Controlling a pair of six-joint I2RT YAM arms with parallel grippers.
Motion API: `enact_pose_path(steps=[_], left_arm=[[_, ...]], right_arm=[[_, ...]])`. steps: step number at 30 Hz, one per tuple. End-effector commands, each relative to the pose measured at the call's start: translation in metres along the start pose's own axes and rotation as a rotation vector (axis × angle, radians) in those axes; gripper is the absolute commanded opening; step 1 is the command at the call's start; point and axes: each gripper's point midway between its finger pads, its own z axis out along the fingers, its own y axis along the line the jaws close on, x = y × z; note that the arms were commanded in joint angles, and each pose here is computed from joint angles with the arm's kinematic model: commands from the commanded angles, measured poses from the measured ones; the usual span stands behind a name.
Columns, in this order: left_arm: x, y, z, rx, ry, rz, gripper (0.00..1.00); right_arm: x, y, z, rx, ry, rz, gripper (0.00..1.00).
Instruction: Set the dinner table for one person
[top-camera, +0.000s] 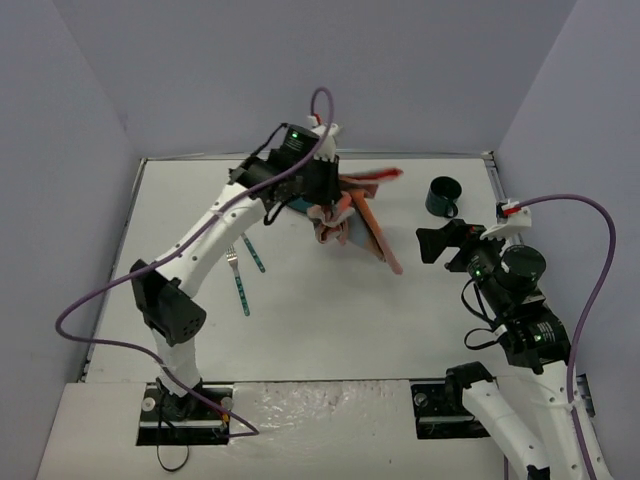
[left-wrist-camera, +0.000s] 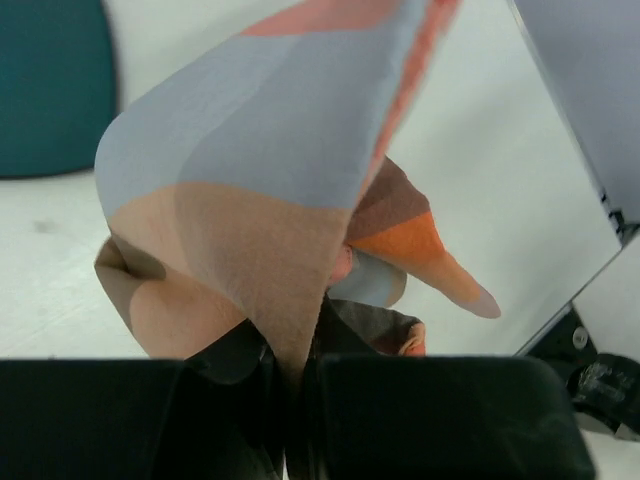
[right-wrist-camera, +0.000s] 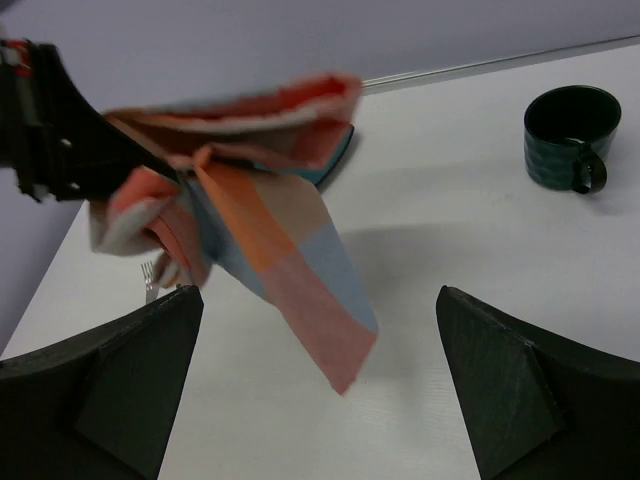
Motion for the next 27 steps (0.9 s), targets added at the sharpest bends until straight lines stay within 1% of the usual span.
enact_pose_path(steps=[1,4,7,9,11,13,14,16,18,19,20,24,26,27], left_arm=[[-0.003,-0.067,0.008,0.152,-0.026,0.054,0.0],[0.014,-0.081,0.029,0.183,0.026,0.043,0.0],[0.021,-0.097,0.032,0.23,0.04,0.045,0.0],[0.024,-0.107,0.027,0.251,0.031,0.058,0.0],[0.018,-0.111,0.021,0.265,-0.026,0.042,0.0],[0.032,-0.095,0.015,0.211,-0.047,0.016,0.0],[0.026,-0.093,0.006,0.204,-0.095,0.012,0.0],[0.064,-0.049,0.022,0.043,-0.064,-0.004,0.0],[0.088,-0.02,0.026,-0.047,-0.075,-0.017,0.0],[0.101,-0.008,0.029,-0.077,-0.065,-0.023,0.03],[0.118,0.005,0.034,-0.107,-0.04,-0.038,0.12],[0.184,0.049,0.043,-0.197,0.065,-0.098,0.57],[0.197,0.06,0.04,-0.226,0.095,-0.098,0.73],[0.195,0.063,0.036,-0.23,0.092,-0.086,0.77]], right_arm=[[-0.015,-0.005,-0.004,0.047,-0.054,0.004,1.0],[-0.013,-0.013,-0.006,0.086,-0.055,-0.003,1.0],[-0.012,-0.019,-0.008,0.114,-0.054,-0.016,0.99],[-0.014,-0.022,-0.008,0.132,-0.059,-0.02,0.99],[-0.015,-0.022,-0.007,0.134,-0.053,-0.026,0.99],[-0.014,-0.022,-0.005,0.134,-0.049,-0.026,0.99],[-0.013,-0.022,-0.004,0.135,-0.044,-0.026,0.99],[-0.007,-0.023,-0.002,0.136,-0.025,-0.025,0.99],[0.002,-0.025,0.002,0.137,-0.001,-0.018,0.99],[0.006,-0.027,0.003,0.14,0.009,-0.015,0.99],[0.013,-0.028,0.005,0.139,0.027,-0.009,0.99],[0.049,-0.033,0.017,0.13,0.134,0.008,1.0],[0.065,-0.036,0.021,0.128,0.179,0.016,1.0],[0.07,-0.037,0.022,0.13,0.19,0.02,1.0]])
